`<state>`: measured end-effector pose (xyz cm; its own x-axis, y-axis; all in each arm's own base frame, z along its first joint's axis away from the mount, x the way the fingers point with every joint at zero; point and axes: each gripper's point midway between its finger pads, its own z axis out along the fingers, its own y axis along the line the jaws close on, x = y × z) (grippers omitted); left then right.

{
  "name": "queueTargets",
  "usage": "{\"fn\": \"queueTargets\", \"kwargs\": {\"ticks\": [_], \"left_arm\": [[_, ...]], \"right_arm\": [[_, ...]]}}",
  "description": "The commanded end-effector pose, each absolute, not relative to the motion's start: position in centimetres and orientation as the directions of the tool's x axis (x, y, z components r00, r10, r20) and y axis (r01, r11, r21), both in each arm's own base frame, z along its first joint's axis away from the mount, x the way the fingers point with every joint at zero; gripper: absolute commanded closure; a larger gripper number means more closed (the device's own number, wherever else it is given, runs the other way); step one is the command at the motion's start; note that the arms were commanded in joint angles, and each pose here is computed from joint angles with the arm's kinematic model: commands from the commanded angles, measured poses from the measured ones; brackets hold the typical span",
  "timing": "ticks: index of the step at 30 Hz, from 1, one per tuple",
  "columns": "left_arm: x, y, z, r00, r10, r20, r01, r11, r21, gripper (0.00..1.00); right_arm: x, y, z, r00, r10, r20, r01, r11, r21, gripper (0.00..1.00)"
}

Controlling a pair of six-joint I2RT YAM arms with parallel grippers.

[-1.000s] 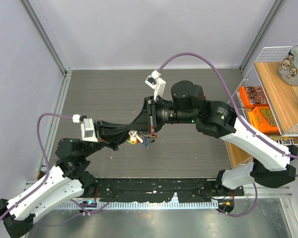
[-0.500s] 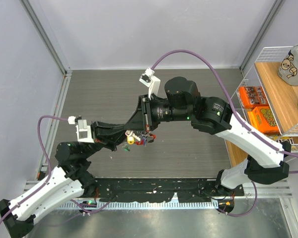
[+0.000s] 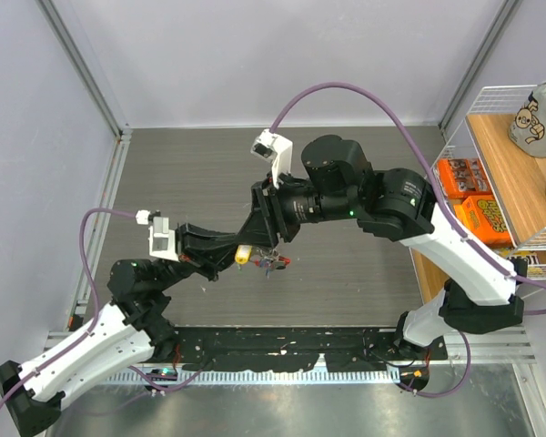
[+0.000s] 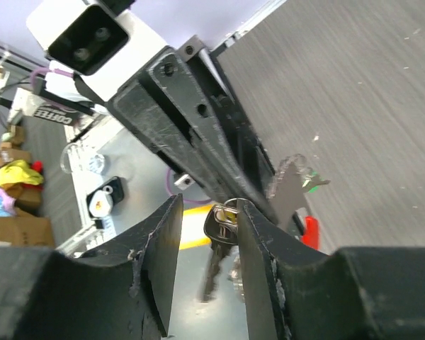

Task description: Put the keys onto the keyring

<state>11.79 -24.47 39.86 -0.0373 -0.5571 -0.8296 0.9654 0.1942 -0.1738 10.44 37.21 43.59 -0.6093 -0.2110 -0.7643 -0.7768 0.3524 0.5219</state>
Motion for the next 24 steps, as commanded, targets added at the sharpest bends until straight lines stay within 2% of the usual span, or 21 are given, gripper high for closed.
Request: {"fn": "queueTargets", "kwargs": {"ticks": [1, 11, 14, 24], "left_arm": [[9.6, -24.4, 41.2, -0.04, -0.589, -0.807, 0.987, 0.104, -0.125, 1.0], [9.7, -24.0, 41.6, -0.041, -0.622, -0.782, 0.985, 0.107, -0.136, 1.0], [9.8, -23.8, 41.7, -0.042, -0.632, -0.774, 0.983, 0.111, -0.145, 1.0], [10.5, -23.3, 41.9, -0.024, -0.644, -0.765, 0.975, 0.154, -0.16, 1.0]], "right_arm": [[12.3, 35.5, 45.2, -0.477, -0.197, -0.856, -0.838, 0.394, 0.376, 0.57], [11.7, 36.2, 46.4, -0.441, -0.255, -0.86, -0.864, 0.379, 0.331, 0.57], [12.1, 35.6, 46.3, -0.433, -0.251, -0.865, -0.857, 0.412, 0.31, 0.57], [10.0, 31.2, 44.4, -0.373, -0.251, -0.893, -0.886, 0.383, 0.262, 0.57]]}}
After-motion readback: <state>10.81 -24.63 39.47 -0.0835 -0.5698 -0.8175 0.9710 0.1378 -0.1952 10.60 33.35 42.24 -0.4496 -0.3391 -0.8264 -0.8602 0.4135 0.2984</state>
